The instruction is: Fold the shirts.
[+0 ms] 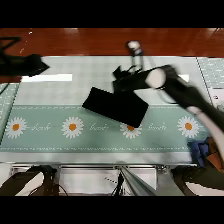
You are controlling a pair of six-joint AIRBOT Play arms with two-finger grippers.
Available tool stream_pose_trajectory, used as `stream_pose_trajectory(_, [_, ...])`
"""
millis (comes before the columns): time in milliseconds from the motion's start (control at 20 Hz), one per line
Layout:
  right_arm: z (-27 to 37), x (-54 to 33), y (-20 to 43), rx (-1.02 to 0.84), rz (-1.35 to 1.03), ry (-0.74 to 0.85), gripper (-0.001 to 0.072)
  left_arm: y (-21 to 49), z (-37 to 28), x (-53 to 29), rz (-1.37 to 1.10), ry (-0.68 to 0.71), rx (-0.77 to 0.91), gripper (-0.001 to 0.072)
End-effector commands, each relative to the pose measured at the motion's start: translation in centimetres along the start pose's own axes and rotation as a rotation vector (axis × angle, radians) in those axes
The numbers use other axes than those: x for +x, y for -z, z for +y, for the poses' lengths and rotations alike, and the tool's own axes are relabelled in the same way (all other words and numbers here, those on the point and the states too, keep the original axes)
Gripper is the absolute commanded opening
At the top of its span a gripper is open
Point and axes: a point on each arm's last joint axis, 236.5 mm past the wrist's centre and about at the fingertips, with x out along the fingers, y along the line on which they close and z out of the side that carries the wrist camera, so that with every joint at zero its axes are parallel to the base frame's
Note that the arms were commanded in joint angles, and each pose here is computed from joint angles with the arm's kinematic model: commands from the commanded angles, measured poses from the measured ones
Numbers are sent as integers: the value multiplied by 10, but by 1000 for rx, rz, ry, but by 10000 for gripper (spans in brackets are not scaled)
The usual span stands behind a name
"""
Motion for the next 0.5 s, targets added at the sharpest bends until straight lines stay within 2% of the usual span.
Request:
stream_pose_trajectory(0, [47, 80, 30, 98, -10, -105, 84, 19, -1, -54, 6, -38, 23, 20])
stream_pose_trajectory(50, [56, 91, 37, 130, -7, -125, 224, 24, -8, -61, 5, -31, 37, 20])
stream_pose_trajectory(100, [66, 97, 41, 154, -11, -144, 295, 28, -11, -63, 5, -25, 45, 20])
stream_pose_trajectory(200, [75, 95, 39, 118, -30, -158, 327, 39, -10, -57, 32, -22, 39, 20])
stream_pose_trajectory(250, [75, 87, 35, 93, -31, -159, 420, 46, -6, -51, 54, -24, 28, 20])
stream_pose_trajectory(300, [69, 77, 30, 65, -25, -152, 454, 52, -2, -44, 75, -27, 17, 20])
stream_pose_trajectory(450, [9, 24, 22, -78, 61, -11, 455, 65, 6, -31, 103, -33, -4, 20])
